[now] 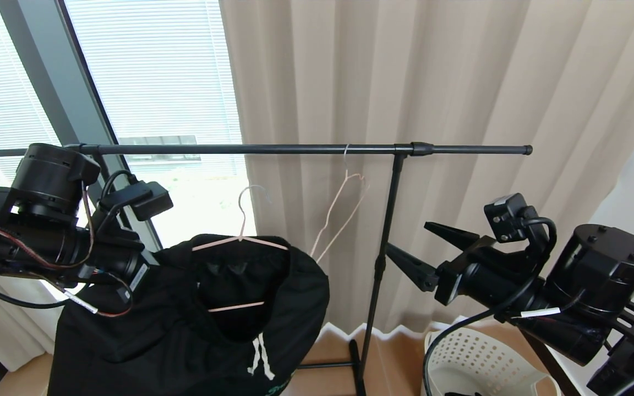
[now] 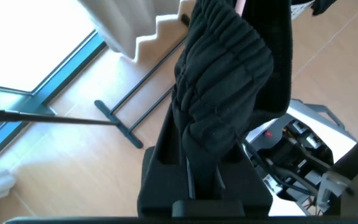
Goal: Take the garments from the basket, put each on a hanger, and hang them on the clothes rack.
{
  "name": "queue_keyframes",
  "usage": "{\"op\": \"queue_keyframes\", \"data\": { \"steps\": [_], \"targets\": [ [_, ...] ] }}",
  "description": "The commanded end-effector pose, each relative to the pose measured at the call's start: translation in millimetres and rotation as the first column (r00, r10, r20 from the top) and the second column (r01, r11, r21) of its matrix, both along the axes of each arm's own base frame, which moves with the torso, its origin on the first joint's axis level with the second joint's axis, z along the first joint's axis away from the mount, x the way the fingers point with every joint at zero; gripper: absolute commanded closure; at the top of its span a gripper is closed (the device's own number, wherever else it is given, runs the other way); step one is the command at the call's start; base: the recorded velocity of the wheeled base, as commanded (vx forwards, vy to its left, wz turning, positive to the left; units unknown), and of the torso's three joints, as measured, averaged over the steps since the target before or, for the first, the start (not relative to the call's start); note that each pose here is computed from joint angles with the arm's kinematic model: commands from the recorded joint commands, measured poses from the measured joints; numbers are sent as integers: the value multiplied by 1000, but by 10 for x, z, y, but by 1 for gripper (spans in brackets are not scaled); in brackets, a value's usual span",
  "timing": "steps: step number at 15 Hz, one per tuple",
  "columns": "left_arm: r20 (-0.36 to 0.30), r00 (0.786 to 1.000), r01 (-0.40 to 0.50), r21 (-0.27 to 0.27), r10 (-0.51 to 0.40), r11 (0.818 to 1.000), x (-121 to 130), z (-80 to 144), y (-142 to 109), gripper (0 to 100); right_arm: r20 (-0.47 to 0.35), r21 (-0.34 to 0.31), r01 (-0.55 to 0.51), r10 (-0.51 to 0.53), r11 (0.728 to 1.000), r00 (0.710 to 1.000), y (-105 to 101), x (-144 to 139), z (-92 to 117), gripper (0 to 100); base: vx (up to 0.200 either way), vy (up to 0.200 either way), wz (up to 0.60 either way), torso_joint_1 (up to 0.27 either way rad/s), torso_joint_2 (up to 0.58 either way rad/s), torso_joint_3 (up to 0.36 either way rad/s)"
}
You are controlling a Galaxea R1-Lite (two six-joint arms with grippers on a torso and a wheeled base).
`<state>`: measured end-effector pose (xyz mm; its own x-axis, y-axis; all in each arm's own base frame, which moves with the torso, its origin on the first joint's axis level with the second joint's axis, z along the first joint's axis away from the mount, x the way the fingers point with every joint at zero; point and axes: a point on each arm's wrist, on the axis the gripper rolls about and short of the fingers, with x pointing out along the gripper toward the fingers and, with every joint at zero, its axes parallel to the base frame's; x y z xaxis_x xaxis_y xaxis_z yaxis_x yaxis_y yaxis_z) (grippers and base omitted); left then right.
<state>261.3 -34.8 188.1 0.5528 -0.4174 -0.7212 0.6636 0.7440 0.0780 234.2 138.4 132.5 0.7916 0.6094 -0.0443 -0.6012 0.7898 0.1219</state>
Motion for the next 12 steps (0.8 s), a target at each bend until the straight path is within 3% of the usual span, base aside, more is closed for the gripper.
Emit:
{"op": "queue_keyframes", "data": {
  "steps": [1, 3, 12],
  "targets": [
    [-24, 1000, -14, 23, 14, 1000, 6, -73, 2, 100, -4, -2, -1, 1, 1000, 1000, 4, 5, -4, 0, 0, 0, 0, 0, 0, 0],
    [-62, 996, -56, 86, 61, 995, 107, -208, 4, 100, -11, -6, 2, -3, 1000, 1000, 8, 20, -26, 0, 0, 0, 0, 0, 0, 0],
    [-117, 985, -104, 171, 125, 980, 183, -414, 29, 100, -25, -14, 4, -4, 1000, 1000, 17, 45, -74, 0, 0, 0, 0, 0, 0, 0]
  ]
}}
